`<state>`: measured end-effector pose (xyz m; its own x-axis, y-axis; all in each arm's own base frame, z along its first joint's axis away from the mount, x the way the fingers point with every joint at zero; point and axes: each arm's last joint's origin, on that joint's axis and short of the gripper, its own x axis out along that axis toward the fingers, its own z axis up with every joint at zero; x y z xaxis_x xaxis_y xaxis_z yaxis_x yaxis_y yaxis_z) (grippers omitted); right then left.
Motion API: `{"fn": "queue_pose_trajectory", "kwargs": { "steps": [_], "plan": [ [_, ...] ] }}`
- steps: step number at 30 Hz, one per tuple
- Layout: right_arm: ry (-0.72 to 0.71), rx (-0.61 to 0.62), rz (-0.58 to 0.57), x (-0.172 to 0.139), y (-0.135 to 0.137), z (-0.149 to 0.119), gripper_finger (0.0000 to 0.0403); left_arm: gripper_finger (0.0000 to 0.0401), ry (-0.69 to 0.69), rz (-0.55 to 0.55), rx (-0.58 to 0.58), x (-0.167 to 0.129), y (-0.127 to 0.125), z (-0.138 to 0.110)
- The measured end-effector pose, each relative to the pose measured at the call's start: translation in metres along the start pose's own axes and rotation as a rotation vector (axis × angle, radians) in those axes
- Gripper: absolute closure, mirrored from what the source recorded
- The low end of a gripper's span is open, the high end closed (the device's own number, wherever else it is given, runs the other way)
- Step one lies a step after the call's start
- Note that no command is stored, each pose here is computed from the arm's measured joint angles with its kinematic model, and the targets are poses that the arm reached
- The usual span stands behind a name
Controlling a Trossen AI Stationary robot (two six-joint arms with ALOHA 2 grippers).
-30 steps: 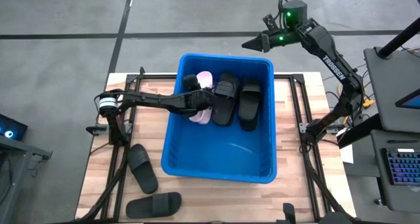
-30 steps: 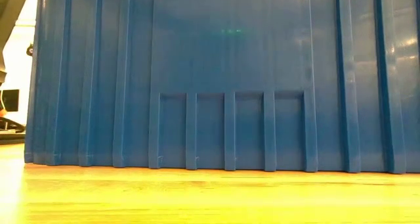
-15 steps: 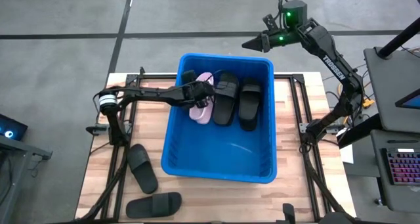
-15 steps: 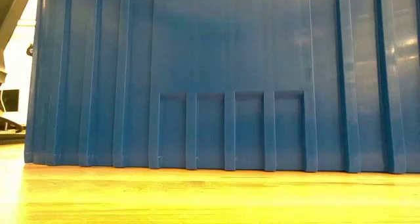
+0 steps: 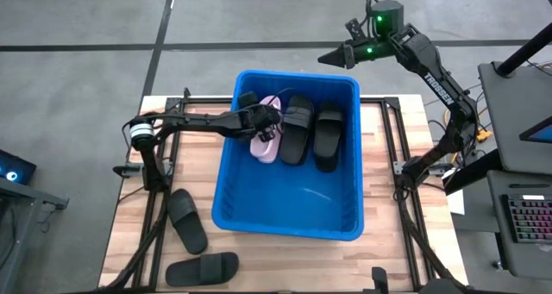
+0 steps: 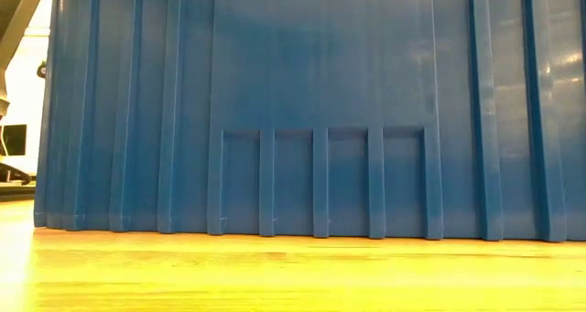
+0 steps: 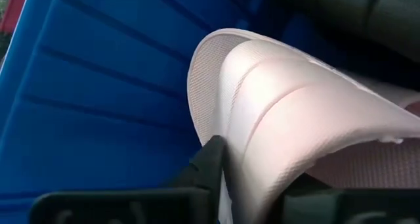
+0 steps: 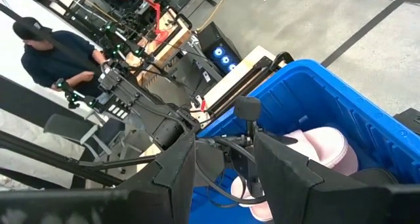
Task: Pick and place slides into bin
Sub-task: Put the pink slide into the blue bin
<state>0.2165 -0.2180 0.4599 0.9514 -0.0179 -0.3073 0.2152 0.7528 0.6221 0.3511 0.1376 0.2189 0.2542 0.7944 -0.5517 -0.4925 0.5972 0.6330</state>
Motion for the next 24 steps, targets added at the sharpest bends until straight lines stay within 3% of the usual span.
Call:
{"fn": "queue_pose_trajectory", "kwargs": {
  "steps": [6,14,19,24],
  "plan": [
    [0.0,-0.001,0.0,0.0,0.0,0.0,0.0257,0.0249,0.001,-0.005,0.016,0.0,0.0,0.0],
    [0.0,-0.004,0.0,0.0,0.0,0.0,0.0257,0.009,0.078,-0.032,0.155,-0.004,0.002,-0.004],
    [0.001,-0.002,0.0,0.0,0.0,0.0,0.0257,0.0038,0.091,-0.051,0.18,-0.009,0.006,-0.005],
    [0.001,-0.002,0.0,0.0,0.0,0.0,0.0257,0.002,0.057,-0.075,0.213,-0.021,0.016,-0.002]
  ]
}}
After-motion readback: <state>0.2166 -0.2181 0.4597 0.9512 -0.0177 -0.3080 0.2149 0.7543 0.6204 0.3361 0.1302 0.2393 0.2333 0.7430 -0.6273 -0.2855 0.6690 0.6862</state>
